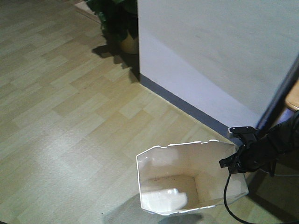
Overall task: Move trash bin to bedside with robot
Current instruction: 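Turn the base away from the desk holding the bin in the right gripper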
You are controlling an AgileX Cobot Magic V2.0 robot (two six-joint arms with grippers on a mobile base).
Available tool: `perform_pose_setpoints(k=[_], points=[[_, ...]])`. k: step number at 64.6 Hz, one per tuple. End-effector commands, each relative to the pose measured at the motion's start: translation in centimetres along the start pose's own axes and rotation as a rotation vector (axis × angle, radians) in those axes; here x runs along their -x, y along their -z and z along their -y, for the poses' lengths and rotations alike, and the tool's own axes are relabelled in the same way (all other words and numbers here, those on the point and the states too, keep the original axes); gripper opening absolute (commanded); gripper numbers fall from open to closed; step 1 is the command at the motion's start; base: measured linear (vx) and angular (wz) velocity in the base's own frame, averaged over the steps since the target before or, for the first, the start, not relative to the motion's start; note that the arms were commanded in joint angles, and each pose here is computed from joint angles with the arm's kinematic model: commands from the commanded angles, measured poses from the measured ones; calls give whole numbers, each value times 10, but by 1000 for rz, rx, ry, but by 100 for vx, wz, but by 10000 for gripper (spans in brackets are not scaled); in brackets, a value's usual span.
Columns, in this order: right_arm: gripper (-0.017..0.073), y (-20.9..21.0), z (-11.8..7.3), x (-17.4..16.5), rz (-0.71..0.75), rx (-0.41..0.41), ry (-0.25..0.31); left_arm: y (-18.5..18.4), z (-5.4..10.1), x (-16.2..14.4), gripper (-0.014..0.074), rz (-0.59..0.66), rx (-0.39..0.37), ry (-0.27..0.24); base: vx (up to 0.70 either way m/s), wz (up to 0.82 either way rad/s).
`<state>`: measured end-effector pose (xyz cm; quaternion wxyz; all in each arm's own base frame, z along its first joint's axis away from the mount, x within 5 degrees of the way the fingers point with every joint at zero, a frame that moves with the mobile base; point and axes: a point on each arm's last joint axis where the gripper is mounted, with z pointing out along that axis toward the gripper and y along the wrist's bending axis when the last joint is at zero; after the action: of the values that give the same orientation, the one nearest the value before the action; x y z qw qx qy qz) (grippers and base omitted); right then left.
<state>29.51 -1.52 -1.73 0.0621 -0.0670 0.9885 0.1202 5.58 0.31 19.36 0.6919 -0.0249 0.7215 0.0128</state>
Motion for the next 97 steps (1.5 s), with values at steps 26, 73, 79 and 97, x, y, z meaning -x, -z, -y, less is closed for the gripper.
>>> perform_pose_setpoints(k=[26, 73, 79, 97], points=[[-6, 21, -12, 13, 56, 106, -7, 2, 1, 14, -6, 98, -7, 9, 9, 41], [-6, 21, -12, 13, 56, 106, -7, 2, 1, 14, -6, 98, -7, 9, 15, 57], [-6, 21, -12, 13, 56, 106, -7, 2, 1, 14, -6, 98, -7, 9, 13, 51], [-6, 21, -12, 13, 56, 106, -7, 2, 1, 14, -6, 98, -7, 9, 12, 37]])
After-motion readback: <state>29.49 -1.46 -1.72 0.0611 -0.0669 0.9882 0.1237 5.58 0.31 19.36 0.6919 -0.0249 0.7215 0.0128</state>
